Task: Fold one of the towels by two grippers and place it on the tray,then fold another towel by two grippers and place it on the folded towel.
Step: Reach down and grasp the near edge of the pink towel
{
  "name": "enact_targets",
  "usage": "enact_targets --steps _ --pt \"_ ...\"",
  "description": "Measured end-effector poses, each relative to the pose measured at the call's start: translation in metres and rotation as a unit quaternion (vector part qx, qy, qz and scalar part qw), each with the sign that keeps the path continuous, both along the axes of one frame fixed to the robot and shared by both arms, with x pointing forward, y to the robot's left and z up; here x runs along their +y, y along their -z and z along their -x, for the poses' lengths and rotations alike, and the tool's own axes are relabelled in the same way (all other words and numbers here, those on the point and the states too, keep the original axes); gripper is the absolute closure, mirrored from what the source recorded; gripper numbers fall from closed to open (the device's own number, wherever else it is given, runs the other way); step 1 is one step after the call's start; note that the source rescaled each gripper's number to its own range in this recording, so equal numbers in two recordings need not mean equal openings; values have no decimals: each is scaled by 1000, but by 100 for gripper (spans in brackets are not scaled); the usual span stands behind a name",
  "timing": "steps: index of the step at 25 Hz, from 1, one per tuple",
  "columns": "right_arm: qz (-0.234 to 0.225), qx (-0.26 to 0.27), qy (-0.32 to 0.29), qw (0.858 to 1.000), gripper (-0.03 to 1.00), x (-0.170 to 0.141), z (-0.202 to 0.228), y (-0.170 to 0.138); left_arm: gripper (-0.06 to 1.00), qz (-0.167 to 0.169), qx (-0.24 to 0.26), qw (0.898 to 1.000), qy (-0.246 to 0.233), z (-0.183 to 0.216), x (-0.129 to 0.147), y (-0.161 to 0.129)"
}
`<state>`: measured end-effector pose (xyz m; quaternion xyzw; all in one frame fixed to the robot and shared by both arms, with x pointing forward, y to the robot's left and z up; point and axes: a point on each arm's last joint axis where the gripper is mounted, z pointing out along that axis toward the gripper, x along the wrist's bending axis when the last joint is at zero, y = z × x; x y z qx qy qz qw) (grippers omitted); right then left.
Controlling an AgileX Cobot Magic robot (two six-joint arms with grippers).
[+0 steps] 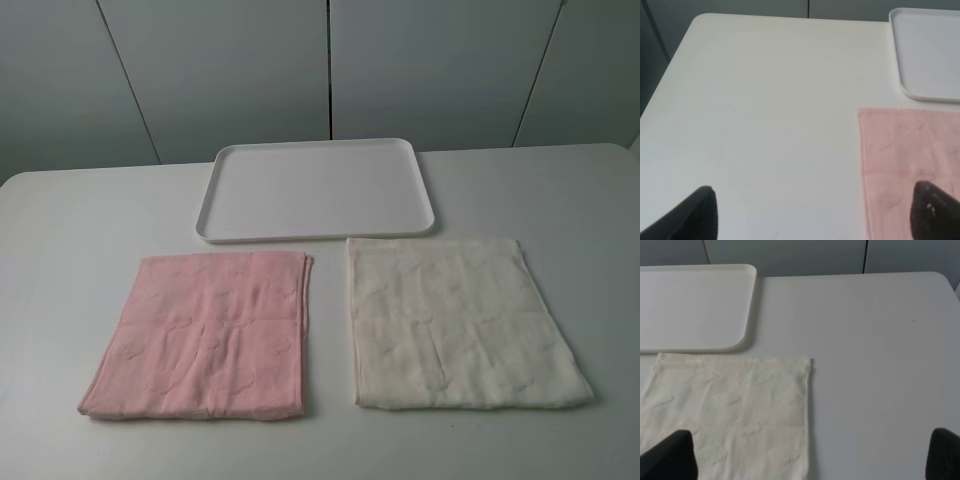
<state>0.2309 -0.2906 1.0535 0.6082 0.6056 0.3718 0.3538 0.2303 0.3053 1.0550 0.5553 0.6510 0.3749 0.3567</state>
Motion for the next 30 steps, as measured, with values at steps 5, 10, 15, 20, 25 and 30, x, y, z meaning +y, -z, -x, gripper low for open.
enact_targets --steps 5,10,15,20,25,30 --pt "0 0 0 1000 -2 0 0 0 -6 0 0 1000 0 0 0 0" --pt "0 0 0 1000 -2 0 0 0 -6 0 0 1000 0 0 0 0" --pt "0 0 0 1000 -2 0 0 0 -6 0 0 1000 0 0 0 0" --pt "0 0 0 1000 -2 0 0 0 -6 0 0 1000 0 0 0 0" --pt "0 0 0 1000 -2 0 0 0 -6 0 0 1000 0 0 0 0" --pt "0 0 0 1000 -2 0 0 0 -6 0 0 1000 0 0 0 0"
